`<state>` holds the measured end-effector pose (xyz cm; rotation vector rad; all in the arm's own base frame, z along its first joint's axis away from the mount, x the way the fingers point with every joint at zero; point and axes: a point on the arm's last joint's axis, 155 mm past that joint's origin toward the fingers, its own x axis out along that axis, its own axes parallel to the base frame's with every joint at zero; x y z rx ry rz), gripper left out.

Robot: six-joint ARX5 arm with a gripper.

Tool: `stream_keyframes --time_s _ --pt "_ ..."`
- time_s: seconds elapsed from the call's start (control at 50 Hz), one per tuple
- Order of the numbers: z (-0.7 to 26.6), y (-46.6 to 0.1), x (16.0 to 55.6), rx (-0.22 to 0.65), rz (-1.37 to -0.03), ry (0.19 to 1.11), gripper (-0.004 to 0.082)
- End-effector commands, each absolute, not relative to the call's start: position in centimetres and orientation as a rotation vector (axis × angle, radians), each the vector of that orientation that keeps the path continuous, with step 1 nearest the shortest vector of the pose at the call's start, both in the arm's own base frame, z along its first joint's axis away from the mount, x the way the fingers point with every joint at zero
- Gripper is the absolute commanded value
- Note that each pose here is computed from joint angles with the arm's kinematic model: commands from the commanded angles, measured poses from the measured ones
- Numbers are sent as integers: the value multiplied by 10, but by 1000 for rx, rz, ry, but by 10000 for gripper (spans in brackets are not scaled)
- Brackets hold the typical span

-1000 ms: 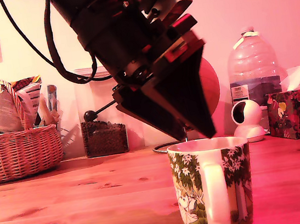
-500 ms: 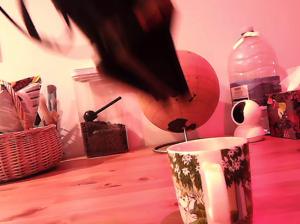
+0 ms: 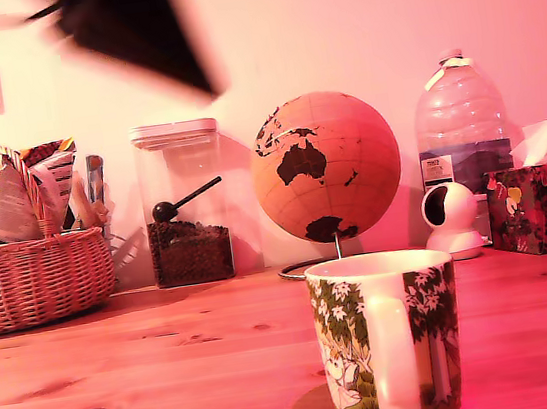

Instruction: Pick up the coffee capsules from the table one by one and drop them inside the nearest coffee cup

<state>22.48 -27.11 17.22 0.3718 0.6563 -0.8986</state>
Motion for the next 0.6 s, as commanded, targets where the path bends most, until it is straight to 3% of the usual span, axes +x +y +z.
stream_keyframes --time_s 0.0,0.3,0.56,0.58 --pt "158 -260 229 356 -868 656 -21" --pt "142 -193 255 208 -668 633 -21" --pt "163 -162 268 126 -599 571 -21" --pt "165 -161 268 90 -588 576 -21"
